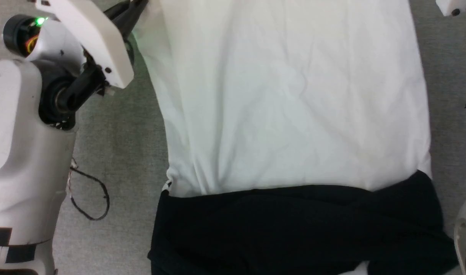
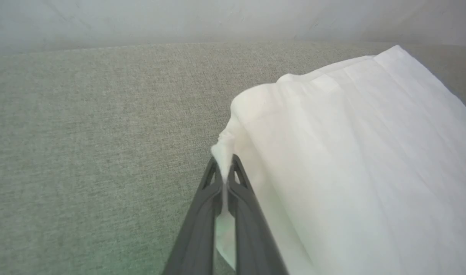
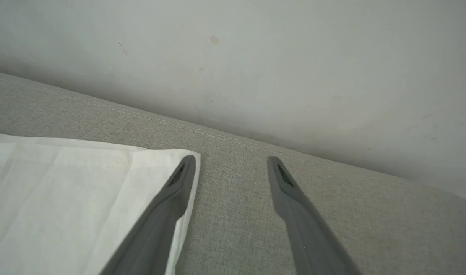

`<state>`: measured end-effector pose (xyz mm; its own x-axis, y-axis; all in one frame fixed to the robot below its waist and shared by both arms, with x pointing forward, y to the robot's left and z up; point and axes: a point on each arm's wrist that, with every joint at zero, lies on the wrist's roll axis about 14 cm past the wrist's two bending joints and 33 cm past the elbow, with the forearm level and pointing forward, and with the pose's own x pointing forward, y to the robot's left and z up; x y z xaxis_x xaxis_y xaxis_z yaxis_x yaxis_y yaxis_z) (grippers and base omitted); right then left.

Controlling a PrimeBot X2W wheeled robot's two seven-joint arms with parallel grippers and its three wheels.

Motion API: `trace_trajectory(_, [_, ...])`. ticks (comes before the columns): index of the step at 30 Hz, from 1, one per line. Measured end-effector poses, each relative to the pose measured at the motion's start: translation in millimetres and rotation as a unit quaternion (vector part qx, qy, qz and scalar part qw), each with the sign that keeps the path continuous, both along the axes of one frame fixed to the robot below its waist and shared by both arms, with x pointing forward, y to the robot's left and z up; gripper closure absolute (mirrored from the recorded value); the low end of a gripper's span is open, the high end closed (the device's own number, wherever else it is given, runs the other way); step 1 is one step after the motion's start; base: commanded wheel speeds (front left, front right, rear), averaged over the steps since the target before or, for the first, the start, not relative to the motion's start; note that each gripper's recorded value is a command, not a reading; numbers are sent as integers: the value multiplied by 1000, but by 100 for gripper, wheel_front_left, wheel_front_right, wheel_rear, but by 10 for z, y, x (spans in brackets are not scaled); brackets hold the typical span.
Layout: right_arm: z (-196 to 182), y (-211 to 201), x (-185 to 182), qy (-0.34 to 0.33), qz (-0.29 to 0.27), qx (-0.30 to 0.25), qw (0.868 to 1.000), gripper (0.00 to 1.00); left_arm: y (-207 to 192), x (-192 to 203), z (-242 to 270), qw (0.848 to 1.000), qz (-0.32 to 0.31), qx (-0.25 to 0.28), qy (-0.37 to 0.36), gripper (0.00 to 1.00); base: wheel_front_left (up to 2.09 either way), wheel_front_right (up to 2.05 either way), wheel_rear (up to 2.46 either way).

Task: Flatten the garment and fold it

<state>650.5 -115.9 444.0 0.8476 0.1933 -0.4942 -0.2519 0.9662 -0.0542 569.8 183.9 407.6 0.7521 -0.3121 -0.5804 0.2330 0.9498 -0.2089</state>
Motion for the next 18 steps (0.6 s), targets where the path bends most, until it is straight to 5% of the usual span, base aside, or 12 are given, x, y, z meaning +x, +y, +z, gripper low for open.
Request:
trace_trajectory(15, [-846,444,28,119,20,19,993,0,198,-31,-206,1000,22,12,16,100,0,0,0])
trace_trajectory(16, [-859,450,36,120,18,22,992,42,206,-33,-213,1000,24,11,17,100,0,0,0])
trace_trajectory(18, [-868,450,58,118,11,26,993,89,216,-19,-211,1000,25,9,16,100,0,0,0])
